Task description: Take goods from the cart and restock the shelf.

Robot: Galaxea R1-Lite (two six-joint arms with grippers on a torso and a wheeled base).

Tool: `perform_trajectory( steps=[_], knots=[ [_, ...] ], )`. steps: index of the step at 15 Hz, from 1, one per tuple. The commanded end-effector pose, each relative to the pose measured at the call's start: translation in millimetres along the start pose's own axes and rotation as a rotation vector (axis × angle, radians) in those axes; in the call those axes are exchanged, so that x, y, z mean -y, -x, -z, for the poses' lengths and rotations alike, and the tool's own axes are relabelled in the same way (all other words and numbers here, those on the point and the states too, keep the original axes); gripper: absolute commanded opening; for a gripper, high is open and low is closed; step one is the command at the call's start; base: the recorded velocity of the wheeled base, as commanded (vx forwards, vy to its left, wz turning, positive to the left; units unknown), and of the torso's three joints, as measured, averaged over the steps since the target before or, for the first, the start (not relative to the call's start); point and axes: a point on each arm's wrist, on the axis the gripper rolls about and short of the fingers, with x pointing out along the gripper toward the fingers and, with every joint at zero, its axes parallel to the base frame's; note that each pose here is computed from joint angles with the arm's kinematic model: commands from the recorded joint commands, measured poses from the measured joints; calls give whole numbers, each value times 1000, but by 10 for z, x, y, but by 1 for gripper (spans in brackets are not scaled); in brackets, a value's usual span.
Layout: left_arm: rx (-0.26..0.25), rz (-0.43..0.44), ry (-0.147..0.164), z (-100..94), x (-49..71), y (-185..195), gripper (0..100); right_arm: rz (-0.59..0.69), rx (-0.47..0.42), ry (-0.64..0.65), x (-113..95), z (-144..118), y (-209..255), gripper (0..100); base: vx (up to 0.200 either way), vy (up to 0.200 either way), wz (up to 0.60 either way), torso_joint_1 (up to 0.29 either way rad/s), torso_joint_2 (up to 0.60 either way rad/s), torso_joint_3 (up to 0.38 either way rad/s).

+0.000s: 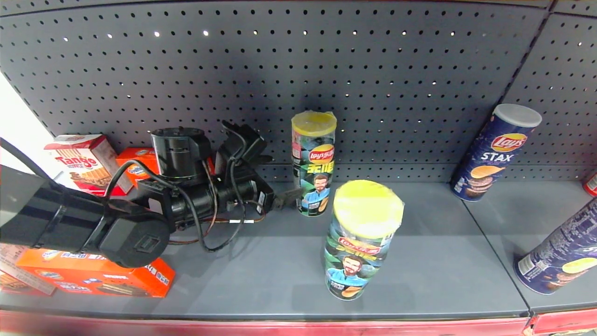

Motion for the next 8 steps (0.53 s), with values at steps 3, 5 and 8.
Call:
perform_trajectory(
  steps=[3,5,8],
  knots=[
    [-11,-37,2,7,-21,0,100,0,0,1,0,-2,-1,100,0,0,0,0,0,0],
    [-19,-62,2,9,-27,1,100,0,-2,1,0,0,-1,100,0,0,0,0,0,0],
    [-33,-109,7,15,-43,-1,100,0,-2,1,0,0,-1,100,0,0,0,0,0,0]
  ],
)
